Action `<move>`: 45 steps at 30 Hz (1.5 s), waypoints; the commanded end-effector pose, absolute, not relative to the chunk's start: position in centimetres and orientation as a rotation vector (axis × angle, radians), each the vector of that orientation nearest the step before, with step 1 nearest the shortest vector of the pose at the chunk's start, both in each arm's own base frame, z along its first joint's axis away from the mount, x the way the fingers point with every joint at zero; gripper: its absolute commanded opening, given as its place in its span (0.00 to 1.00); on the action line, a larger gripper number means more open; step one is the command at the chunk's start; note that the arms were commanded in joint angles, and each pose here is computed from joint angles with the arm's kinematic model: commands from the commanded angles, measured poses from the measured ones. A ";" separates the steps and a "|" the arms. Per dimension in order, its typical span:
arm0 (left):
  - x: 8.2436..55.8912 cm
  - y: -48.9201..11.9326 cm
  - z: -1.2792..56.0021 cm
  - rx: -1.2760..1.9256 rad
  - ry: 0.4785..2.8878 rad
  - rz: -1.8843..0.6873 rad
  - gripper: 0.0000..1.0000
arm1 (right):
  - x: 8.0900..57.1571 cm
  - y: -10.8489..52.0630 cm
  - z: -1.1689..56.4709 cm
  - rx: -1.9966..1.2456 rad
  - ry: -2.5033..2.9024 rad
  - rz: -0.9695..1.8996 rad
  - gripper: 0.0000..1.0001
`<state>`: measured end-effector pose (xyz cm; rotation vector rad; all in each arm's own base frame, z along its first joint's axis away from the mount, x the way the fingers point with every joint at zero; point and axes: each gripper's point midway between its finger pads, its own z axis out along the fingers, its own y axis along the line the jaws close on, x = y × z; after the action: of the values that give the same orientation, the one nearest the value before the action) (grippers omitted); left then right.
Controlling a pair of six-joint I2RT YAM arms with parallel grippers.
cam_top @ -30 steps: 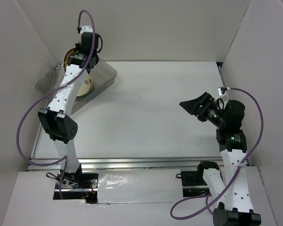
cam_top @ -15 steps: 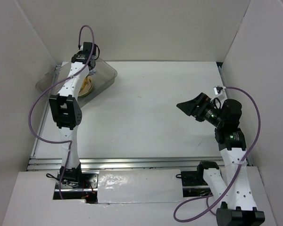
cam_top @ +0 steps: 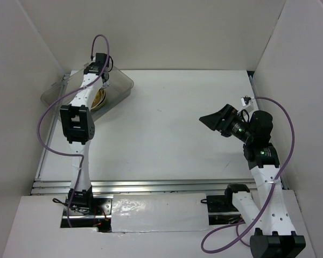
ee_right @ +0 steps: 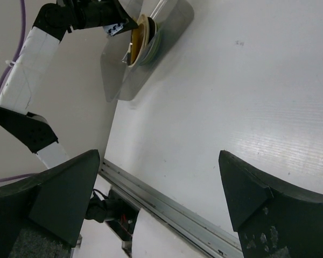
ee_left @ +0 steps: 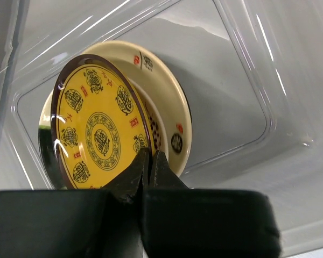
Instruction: Place the plates into the plastic bin on the countertop
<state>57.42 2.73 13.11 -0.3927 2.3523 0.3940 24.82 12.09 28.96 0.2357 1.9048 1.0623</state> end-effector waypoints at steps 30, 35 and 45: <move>58.8 0.3 15.4 -0.333 2.272 0.370 0.12 | 24.9 13.4 31.5 0.160 1.825 1.029 1.00; 58.1 0.6 16.8 -0.356 2.266 0.400 0.99 | 24.7 13.6 31.9 0.155 1.820 1.036 1.00; 51.9 -2.7 35.0 -0.361 1.970 0.323 0.99 | 24.8 13.3 32.6 0.129 1.815 0.987 1.00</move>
<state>55.70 -2.44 22.51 -0.2926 2.1964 0.4046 24.64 13.54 29.49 0.1992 1.8995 1.0371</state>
